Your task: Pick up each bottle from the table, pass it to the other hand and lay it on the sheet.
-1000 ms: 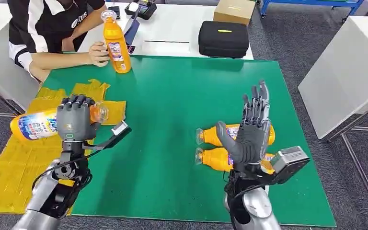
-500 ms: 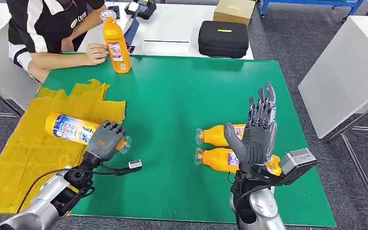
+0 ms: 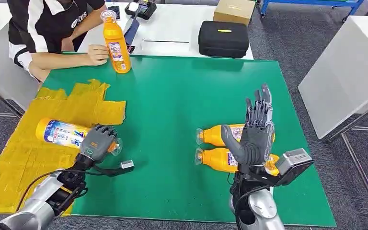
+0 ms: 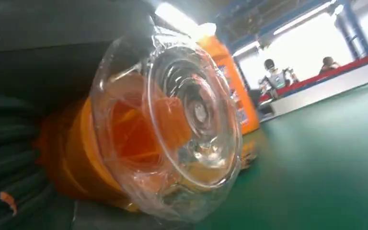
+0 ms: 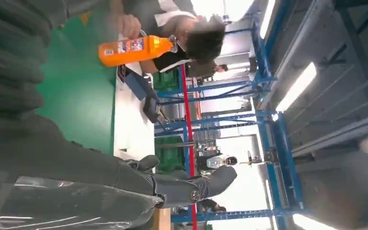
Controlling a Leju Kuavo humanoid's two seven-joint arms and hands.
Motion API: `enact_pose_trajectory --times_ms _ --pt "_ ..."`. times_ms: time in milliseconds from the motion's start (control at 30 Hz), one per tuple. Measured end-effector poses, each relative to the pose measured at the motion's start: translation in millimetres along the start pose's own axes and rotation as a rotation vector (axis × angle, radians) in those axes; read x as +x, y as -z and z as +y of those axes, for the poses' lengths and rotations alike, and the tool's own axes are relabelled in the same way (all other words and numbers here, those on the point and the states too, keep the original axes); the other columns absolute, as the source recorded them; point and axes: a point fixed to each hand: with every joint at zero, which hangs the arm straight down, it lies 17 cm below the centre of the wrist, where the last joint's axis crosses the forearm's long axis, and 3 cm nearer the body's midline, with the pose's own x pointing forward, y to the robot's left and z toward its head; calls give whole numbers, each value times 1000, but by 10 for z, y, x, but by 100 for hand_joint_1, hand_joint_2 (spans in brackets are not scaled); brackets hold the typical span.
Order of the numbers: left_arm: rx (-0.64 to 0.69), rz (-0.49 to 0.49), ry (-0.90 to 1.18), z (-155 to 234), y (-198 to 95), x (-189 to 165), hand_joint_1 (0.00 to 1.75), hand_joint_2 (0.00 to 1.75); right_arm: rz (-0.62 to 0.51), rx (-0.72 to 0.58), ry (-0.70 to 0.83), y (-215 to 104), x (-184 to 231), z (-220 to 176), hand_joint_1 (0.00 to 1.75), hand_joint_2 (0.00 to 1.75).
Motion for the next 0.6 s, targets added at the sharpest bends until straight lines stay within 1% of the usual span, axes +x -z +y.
enact_pose_trajectory --times_ms 33,67,233,267,600 --pt "-9 10 -5 -25 -11 -34 35 175 0 4 -6 -3 -1 13 0 175" --pt "-18 20 -10 -50 -22 -61 0 175 1 8 -13 -5 -6 21 0 175" --pt "-25 89 -19 -83 -52 -222 0 175 17 31 -45 -17 -41 78 0 175" --pt "-26 100 -23 -86 -55 -246 0 0 19 35 -48 -20 -45 89 0 175" --pt "-26 161 -167 -55 8 -250 0 0 15 63 -126 -25 -62 123 0 175"
